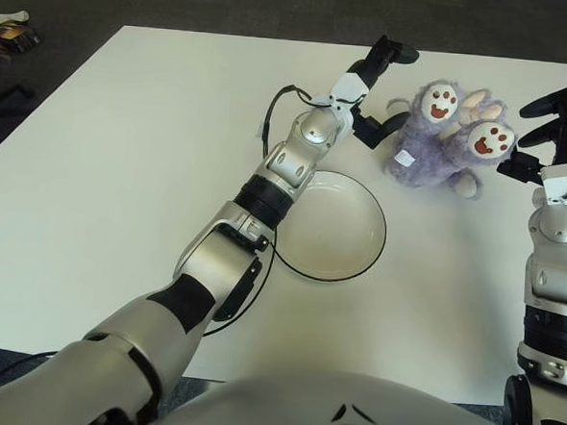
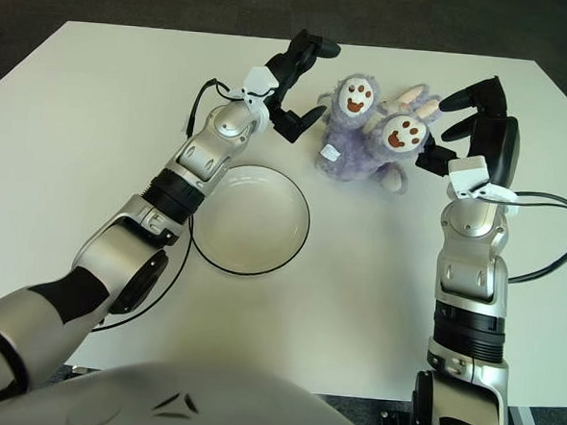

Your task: Put the doll into the plate.

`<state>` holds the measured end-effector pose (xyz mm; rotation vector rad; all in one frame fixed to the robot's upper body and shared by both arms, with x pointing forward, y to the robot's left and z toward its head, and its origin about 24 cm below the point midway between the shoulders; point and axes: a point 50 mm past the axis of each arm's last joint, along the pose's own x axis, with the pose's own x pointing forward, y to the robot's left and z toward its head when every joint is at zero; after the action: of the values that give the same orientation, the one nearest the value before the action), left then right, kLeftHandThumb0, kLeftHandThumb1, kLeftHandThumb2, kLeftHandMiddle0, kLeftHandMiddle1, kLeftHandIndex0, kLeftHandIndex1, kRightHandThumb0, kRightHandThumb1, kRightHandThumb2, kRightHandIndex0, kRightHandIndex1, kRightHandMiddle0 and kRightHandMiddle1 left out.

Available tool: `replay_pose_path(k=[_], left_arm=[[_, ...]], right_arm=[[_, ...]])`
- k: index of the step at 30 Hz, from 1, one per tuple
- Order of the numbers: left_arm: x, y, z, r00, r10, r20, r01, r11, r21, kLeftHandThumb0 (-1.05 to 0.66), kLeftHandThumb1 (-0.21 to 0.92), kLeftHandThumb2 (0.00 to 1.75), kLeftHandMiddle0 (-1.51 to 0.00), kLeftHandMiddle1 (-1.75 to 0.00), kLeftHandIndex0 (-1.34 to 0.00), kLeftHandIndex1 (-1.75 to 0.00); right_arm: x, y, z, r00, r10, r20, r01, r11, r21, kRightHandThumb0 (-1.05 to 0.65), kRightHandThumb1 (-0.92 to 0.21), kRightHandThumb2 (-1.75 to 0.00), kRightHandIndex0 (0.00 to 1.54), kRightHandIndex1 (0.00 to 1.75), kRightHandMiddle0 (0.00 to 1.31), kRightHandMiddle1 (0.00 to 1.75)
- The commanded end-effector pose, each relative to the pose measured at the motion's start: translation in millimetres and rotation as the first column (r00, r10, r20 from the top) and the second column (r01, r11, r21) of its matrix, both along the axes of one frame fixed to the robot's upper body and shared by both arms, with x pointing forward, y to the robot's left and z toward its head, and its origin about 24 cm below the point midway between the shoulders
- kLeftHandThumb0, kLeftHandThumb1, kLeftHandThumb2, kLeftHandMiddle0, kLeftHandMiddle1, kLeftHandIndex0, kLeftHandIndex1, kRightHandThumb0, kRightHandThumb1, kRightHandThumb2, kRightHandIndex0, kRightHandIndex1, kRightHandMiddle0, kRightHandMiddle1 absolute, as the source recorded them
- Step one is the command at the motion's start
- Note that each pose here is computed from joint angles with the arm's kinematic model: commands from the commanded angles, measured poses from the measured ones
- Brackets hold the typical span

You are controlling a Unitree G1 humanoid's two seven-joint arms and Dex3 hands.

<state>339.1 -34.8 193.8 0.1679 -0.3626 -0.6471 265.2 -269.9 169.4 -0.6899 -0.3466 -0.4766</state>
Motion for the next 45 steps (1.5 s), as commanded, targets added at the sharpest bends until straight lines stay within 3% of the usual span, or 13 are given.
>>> replay_pose_path(k=[1, 10, 17, 27, 36, 45], left_arm=[[-15.8, -16.8, -6.8, 0.995, -0.085, -0.051, 0.083, 0.996, -0.046, 0.33, -0.02, 1.46, 0.00, -0.27, 0.00, -1.05], [-27.5, -19.5, 2.4, 0.989, -0.150, 0.010, 0.150, 0.988, -0.046, 0.34, -0.02, 1.46, 0.00, -0.25, 0.00, -1.00], [-33.6, -22.6, 5.7, 0.988, -0.146, 0.057, 0.146, 0.989, -0.004, 0.31, -0.02, 1.46, -0.01, -0.26, 0.00, -1.05], [-38.7, -37.5, -5.4, 0.984, -0.142, 0.110, 0.138, 0.989, 0.044, 0.24, -0.05, 1.43, 0.00, -0.40, 0.00, -1.11], [-38.4, -39.9, -11.0, 0.980, -0.130, 0.152, 0.124, 0.991, 0.052, 0.23, -0.07, 1.42, 0.00, -0.43, 0.00, -1.11], [-37.7, -48.1, -18.8, 0.975, -0.081, 0.208, 0.070, 0.996, 0.061, 0.18, -0.06, 1.39, 0.00, -0.68, -0.02, -1.21]], right_arm=[[-1.3, 1.6, 2.0, 1.000, -0.007, 0.003, 0.007, 1.000, -0.017, -0.01, -0.46, -1.12, 0.60, 1.61, 0.27, 1.75], [-1.0, 3.0, 1.2, 1.000, -0.018, -0.010, 0.018, 1.000, -0.021, -0.01, -0.46, -1.12, 0.59, 1.61, 0.28, 1.75], [-0.9, 4.4, 1.0, 1.000, -0.016, -0.017, 0.016, 1.000, -0.004, -0.01, -0.46, -1.11, 0.58, 1.61, 0.29, 1.75], [-2.5, 8.0, 2.7, 0.999, -0.016, -0.028, 0.017, 0.999, 0.027, -0.01, -0.50, -1.06, 0.56, 1.58, 0.28, 1.75], [-4.1, 8.6, 2.7, 0.999, -0.039, -0.021, 0.039, 0.999, 0.018, -0.01, -0.54, -1.01, 0.53, 1.58, 0.26, 1.75], [-6.0, 8.0, 1.6, 0.999, -0.046, -0.024, 0.047, 0.999, 0.023, -0.01, -0.54, -1.01, 0.52, 1.59, 0.25, 1.75]])
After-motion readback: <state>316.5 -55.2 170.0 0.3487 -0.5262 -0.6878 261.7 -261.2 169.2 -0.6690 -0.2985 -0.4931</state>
